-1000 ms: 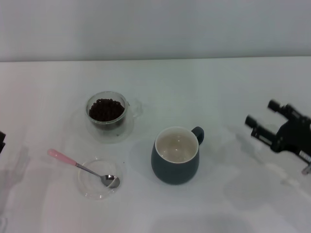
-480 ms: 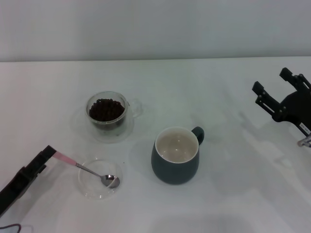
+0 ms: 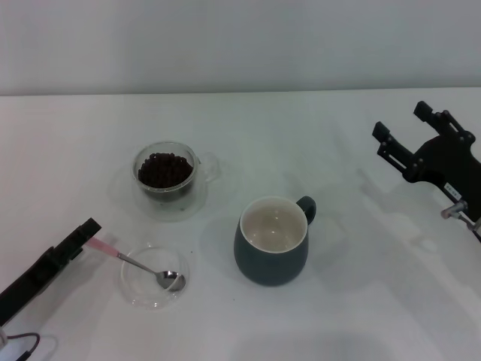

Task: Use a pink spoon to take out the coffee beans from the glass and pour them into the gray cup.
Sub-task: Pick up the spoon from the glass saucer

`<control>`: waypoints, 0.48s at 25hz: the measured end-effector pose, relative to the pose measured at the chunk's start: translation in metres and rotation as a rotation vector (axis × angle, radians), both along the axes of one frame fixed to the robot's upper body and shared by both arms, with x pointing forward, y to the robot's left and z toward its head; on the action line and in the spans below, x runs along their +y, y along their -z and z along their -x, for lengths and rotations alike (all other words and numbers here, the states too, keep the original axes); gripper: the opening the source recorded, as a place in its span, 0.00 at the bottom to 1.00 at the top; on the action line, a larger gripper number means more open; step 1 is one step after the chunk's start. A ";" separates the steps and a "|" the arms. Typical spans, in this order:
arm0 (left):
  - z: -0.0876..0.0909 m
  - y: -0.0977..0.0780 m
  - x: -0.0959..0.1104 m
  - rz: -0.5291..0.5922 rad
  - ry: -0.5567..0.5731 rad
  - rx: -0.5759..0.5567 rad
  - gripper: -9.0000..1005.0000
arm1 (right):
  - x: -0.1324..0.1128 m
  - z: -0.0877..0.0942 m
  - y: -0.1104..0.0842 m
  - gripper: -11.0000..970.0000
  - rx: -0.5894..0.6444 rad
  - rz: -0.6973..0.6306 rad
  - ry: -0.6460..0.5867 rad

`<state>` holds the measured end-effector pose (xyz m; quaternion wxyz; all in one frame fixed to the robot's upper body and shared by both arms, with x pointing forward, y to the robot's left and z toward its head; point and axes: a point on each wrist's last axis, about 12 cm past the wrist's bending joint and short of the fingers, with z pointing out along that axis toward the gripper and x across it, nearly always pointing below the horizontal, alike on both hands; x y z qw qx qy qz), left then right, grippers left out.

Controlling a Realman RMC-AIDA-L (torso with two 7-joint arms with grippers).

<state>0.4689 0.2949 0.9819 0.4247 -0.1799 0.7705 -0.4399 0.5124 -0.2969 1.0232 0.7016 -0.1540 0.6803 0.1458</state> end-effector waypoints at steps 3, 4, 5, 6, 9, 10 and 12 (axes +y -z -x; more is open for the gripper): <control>-0.002 -0.001 -0.002 -0.006 0.020 -0.005 0.88 | 0.004 -0.002 0.003 0.86 0.021 0.000 0.001; -0.002 -0.001 -0.002 -0.006 0.023 -0.004 0.86 | 0.005 -0.002 0.003 0.86 0.023 -0.002 0.001; -0.003 -0.001 -0.002 -0.005 0.023 -0.002 0.85 | 0.005 -0.002 0.003 0.86 0.025 -0.004 0.002; -0.002 -0.001 -0.003 -0.004 0.023 0.002 0.84 | 0.006 -0.001 0.004 0.86 0.027 -0.008 0.004; -0.001 0.000 -0.002 -0.005 0.025 0.006 0.80 | 0.005 -0.001 0.004 0.86 0.029 -0.021 0.019; 0.000 0.000 -0.002 -0.007 0.024 0.005 0.79 | 0.005 0.000 0.004 0.86 0.030 -0.022 0.022; 0.000 0.000 -0.001 -0.013 0.025 0.000 0.76 | 0.004 0.000 0.004 0.86 0.032 -0.025 0.025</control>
